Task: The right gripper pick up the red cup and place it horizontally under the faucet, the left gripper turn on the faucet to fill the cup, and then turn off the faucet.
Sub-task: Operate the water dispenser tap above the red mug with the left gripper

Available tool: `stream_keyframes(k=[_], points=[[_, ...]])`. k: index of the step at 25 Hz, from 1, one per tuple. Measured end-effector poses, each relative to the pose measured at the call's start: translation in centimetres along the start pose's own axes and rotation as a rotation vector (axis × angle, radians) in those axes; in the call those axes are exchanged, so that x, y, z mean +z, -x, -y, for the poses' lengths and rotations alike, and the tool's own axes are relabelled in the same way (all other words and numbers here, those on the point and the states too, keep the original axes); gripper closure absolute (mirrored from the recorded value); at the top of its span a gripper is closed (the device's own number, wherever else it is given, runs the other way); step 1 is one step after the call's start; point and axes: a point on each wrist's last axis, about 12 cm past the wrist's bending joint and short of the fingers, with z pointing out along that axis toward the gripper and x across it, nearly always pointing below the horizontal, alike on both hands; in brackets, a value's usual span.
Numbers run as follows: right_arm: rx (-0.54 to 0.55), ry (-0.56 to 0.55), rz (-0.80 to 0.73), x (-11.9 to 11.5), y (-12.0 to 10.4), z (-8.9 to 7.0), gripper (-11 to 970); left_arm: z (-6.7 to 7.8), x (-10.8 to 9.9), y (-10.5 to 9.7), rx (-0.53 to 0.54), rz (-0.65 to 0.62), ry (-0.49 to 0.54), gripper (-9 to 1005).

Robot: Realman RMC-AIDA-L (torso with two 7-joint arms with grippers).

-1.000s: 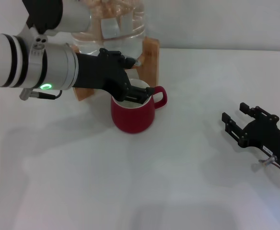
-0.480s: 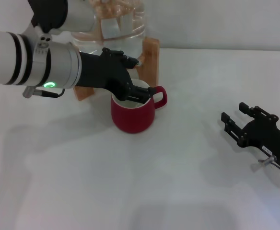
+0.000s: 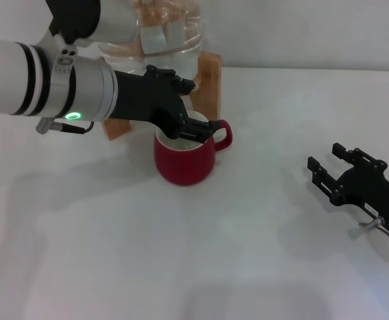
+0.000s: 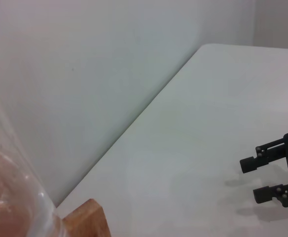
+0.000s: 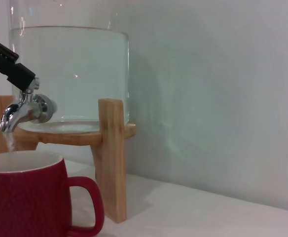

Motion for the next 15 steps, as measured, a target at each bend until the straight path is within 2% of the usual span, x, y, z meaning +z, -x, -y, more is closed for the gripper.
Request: stream_keyframes(k=[15], points=[[-0.002,0.004,0.008,-0.01,0.11,0.00,420,-0.32,0.40,0.17,-0.002,0.008,0.013,119]])
